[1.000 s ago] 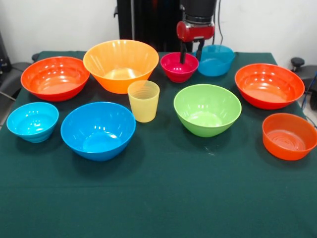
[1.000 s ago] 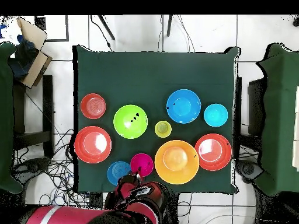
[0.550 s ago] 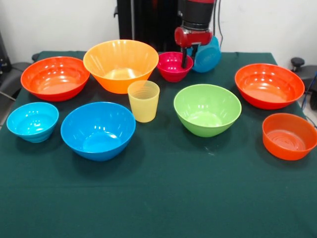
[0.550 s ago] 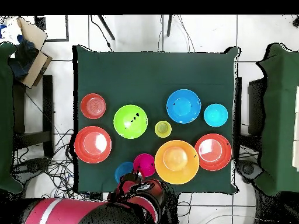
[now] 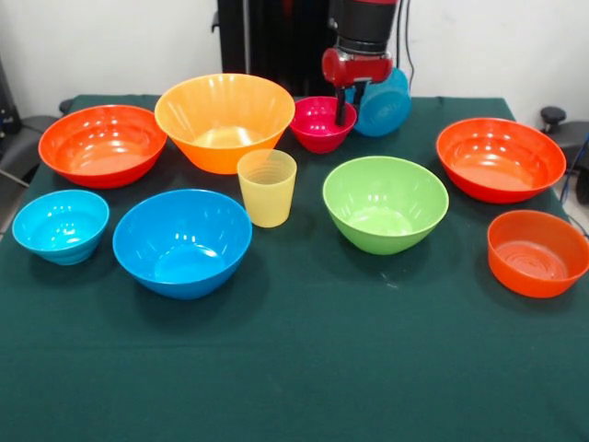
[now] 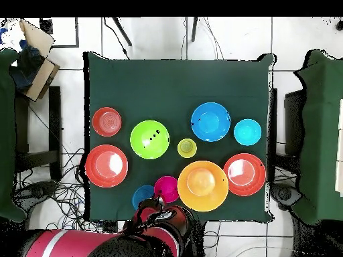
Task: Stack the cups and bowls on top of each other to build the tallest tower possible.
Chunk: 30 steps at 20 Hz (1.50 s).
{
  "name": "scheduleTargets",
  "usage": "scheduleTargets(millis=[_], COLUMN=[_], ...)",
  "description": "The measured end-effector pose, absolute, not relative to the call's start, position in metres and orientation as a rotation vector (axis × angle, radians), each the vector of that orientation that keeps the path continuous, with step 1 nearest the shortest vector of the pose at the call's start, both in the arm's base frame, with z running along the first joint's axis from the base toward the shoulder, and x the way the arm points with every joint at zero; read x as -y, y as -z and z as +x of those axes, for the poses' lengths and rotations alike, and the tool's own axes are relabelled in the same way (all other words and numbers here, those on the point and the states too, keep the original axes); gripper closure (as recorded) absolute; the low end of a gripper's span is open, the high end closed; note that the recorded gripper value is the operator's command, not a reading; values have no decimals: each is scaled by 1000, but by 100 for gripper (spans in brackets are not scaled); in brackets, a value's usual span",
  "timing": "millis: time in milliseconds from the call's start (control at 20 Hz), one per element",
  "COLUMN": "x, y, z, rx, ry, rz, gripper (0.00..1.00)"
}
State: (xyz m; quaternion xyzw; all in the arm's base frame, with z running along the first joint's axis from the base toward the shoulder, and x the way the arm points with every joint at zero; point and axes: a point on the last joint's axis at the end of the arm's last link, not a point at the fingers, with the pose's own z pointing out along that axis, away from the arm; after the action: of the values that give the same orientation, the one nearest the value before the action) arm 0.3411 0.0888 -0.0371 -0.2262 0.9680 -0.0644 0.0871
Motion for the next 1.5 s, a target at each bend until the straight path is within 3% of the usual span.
scheduleTargets(millis=[350,850,1500], x=[-87,-63,-66], y=[26,-66,-112], z=[350,377,406], rx=[-2870,-2940,-2883], ry=[184,155,120], rz=[-633,-381,-354], gripper=[100,100,100])
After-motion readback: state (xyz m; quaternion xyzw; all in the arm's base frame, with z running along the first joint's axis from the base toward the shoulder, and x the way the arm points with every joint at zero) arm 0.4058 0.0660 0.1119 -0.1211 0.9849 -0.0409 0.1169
